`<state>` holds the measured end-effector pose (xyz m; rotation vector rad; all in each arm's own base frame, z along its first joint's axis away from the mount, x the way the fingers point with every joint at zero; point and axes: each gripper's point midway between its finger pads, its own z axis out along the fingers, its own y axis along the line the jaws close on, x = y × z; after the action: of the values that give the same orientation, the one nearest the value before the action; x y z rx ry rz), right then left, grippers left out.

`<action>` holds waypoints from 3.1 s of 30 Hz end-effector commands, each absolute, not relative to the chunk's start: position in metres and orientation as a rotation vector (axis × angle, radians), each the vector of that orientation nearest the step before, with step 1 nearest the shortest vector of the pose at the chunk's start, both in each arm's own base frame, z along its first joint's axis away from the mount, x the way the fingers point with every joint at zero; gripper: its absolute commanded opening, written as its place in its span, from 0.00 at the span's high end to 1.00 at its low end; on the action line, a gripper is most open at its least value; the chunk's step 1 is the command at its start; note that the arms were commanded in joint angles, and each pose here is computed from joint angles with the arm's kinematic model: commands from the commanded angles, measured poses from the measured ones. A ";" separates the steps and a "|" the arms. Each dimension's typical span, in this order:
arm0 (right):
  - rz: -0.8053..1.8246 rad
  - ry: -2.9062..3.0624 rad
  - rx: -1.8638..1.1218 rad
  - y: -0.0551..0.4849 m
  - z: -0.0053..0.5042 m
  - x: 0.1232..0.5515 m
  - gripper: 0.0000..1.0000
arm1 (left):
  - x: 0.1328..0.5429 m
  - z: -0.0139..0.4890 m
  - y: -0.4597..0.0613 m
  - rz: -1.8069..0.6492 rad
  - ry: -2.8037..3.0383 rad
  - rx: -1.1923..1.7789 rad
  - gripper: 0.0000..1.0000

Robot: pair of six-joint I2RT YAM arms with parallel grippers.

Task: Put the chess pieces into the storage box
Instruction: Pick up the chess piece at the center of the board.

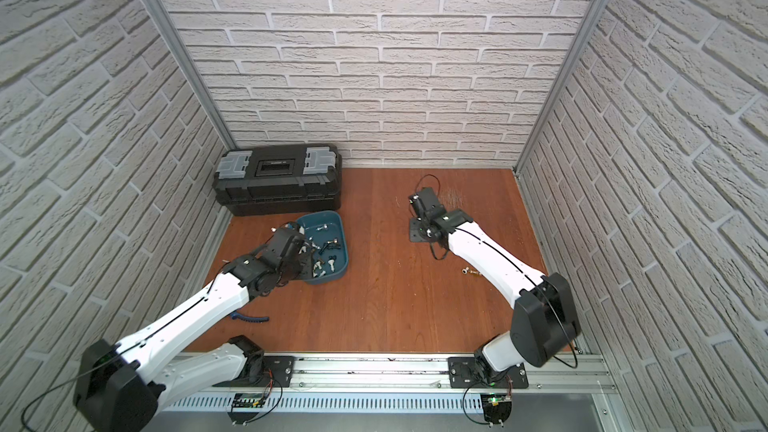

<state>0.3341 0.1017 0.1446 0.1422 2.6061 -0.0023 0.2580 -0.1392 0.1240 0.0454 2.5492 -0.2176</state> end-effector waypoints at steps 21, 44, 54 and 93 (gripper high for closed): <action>0.014 2.490 1.235 -0.040 0.065 0.269 0.51 | 0.298 0.125 -0.290 -0.359 2.521 0.431 0.61; -0.067 2.481 1.493 -0.061 0.020 0.266 0.56 | 0.292 0.121 -0.279 -0.331 2.538 0.407 0.61; -0.040 2.509 1.499 -0.059 0.012 0.267 0.60 | 0.289 0.117 -0.273 -0.317 2.545 0.386 0.61; 0.044 2.539 1.556 -0.040 0.021 0.234 0.52 | 0.280 0.109 -0.257 -0.309 2.541 0.319 0.61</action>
<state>0.2398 -0.0456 0.0172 1.6034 2.4797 0.0340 0.2779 -0.2568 0.1030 0.3392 2.5730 -0.2980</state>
